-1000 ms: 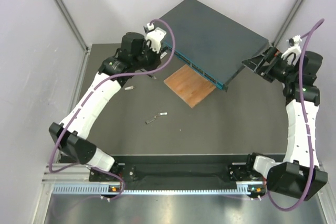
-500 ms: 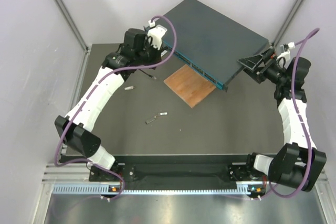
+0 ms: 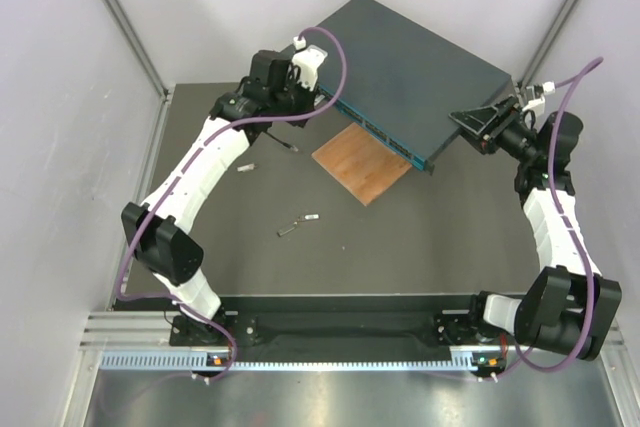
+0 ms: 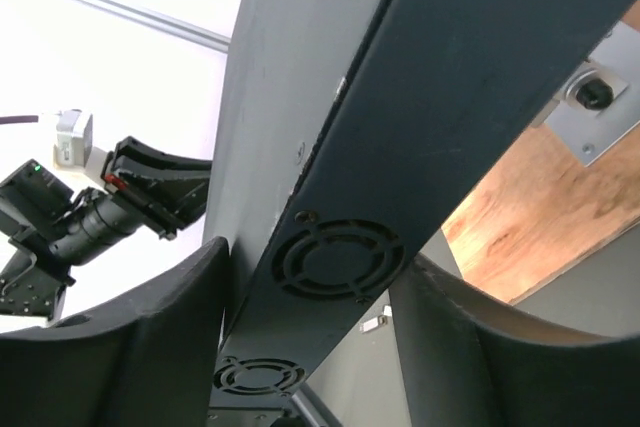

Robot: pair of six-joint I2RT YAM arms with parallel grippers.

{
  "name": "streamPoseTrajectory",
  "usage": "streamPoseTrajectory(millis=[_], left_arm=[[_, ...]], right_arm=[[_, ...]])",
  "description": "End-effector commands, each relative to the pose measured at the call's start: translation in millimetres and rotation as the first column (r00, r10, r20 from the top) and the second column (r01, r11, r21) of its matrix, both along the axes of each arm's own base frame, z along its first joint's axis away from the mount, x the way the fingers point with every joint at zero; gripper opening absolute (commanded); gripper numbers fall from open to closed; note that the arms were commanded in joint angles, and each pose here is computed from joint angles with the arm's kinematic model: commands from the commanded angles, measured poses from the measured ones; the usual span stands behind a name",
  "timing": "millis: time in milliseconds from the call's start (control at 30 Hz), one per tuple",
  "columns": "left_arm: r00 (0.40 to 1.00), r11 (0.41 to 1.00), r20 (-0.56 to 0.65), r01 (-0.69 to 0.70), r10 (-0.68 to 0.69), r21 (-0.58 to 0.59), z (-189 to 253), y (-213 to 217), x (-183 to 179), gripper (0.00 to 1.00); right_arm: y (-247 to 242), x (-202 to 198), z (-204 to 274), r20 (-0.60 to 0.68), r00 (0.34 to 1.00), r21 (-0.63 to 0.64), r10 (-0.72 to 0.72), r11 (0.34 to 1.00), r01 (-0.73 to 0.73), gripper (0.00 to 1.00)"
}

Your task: Insert the plug into the switch port

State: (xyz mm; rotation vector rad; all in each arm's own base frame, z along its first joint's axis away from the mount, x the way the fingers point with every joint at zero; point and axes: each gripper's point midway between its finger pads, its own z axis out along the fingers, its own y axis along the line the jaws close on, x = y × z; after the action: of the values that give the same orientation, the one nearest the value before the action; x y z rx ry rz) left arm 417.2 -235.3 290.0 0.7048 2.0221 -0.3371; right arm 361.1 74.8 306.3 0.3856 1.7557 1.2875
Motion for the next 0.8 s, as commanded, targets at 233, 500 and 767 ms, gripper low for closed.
streamPoseTrajectory(millis=[233, 500, 767], left_arm=[[0.994, 0.997, 0.107, -0.001, 0.010, -0.079, 44.1, -6.6, 10.6, 0.00], [0.992, 0.997, 0.124, -0.020, 0.029, -0.075, 44.6, -4.3, 17.2, 0.00], [0.990, 0.997, 0.140, -0.018, 0.028, -0.072, 49.9, -2.4, 16.8, 0.00]], right_arm=[[3.1, 2.3, 16.4, 0.085, 0.996, -0.027, 0.009, 1.000, -0.007, 0.18], [3.7, 2.3, 19.6, 0.091, 0.996, -0.030, 0.017, 0.999, -0.014, 0.00], [4.0, 3.0, 16.2, 0.084, 0.996, -0.033, 0.019, 0.999, -0.016, 0.00]])
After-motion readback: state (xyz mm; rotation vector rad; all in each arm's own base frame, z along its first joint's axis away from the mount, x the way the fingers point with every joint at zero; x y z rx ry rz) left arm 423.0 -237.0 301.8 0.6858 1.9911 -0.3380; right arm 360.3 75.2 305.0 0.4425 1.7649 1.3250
